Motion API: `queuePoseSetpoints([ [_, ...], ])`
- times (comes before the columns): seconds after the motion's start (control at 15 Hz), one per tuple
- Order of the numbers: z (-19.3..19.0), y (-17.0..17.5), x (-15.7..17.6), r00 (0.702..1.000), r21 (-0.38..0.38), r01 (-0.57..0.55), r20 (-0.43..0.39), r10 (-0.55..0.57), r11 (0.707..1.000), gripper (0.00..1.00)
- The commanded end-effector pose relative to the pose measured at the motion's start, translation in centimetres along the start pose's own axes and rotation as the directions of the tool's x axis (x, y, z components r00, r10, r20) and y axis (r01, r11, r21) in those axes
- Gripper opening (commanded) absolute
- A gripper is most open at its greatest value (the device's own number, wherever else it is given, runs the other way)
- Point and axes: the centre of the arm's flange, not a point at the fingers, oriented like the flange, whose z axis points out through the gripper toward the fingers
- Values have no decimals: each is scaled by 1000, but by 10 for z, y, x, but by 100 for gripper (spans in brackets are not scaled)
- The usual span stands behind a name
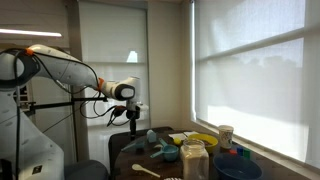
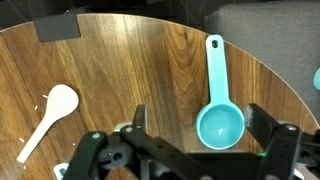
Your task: Pick up the top blue measuring spoon from the stack and put it on the table, pick up the top blue measuring spoon from the stack and put it on the table
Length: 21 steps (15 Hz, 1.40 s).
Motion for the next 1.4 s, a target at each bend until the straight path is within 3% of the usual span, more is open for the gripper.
queuePoseSetpoints([
  [0.0,-5,11,22,983,21,-179,33,178,984,100],
  [0.2,-11,30,48,944,22,-327,61,325,945,100],
  [0.4,-14,51,71,880,33,-472,72,469,881,100],
  [0.6,-13,64,95,796,43,-603,101,597,796,100],
  [1.0,-4,69,131,599,69,-800,128,790,596,100],
  [1.13,-3,70,145,567,105,-824,134,813,557,100],
  [1.33,2,67,160,553,136,-832,131,823,538,100],
])
